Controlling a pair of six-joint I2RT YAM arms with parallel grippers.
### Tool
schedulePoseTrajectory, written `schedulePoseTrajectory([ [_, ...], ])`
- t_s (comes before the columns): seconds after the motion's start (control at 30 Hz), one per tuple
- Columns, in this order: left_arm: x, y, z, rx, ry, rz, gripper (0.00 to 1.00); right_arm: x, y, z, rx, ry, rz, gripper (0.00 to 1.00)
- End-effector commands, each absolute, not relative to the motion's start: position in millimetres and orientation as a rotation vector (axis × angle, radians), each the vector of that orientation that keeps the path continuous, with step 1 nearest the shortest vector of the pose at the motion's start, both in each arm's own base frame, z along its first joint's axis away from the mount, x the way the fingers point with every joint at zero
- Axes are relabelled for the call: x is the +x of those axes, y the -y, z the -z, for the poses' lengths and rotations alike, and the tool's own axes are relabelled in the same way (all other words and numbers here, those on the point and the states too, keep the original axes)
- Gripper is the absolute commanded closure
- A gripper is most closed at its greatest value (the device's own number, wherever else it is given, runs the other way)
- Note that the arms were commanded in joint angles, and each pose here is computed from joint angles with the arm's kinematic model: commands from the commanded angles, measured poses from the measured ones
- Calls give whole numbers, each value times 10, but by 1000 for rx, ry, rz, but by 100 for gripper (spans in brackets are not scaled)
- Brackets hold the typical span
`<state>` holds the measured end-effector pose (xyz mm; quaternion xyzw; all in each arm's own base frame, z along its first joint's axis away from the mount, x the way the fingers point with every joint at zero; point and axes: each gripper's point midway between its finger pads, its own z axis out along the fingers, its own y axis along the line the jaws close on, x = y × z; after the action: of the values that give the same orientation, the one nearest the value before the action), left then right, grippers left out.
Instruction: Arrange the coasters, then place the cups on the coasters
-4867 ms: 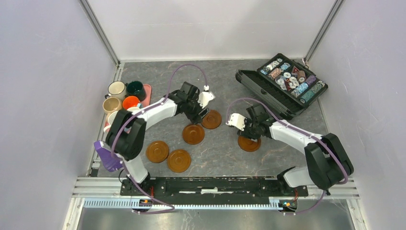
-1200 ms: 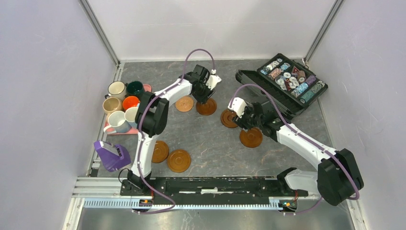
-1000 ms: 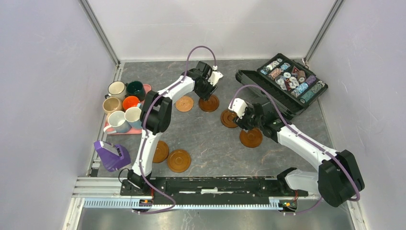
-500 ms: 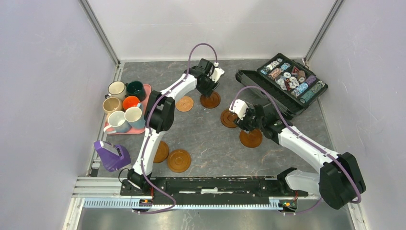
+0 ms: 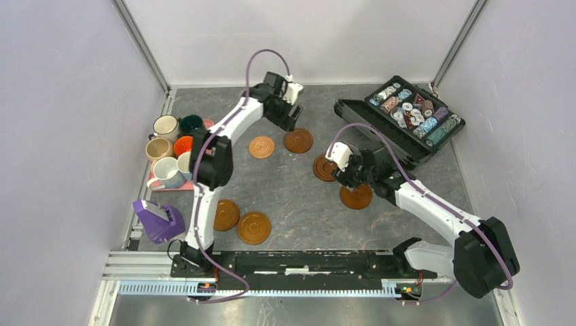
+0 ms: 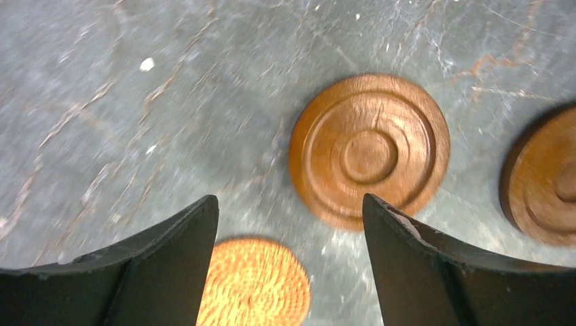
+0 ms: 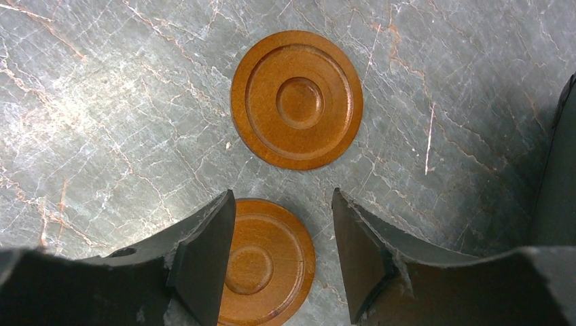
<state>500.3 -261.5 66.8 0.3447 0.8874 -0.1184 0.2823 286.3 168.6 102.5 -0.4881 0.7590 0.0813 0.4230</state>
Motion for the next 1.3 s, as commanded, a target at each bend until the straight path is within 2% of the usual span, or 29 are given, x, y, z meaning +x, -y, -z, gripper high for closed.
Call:
schedulePoseTrajectory([
  [0.0,4843,2265,-1390,794,-2321,402,16,2887,-1759,-1136,-1233,-1839,-227,38],
  [0.23,4656,1574,-974,724,-2499,326,17,2855,-1777,-1082,-1268,-1848,-246,34],
  [0.53,4652,1436,-570,748,-2585,250,19,2847,-1753,-1080,-1303,-1862,-232,30],
  [0.6,4639,1425,-481,768,-2599,245,22,2840,-1739,-1075,-1301,-1868,-227,30],
  [0.8,4471,1462,-331,884,-2608,258,39,2831,-1699,-1085,-1298,-1872,-206,30],
  [1.27,3334,1705,-177,1284,-2572,254,51,3029,-1617,-1647,-1100,-1805,-173,29],
])
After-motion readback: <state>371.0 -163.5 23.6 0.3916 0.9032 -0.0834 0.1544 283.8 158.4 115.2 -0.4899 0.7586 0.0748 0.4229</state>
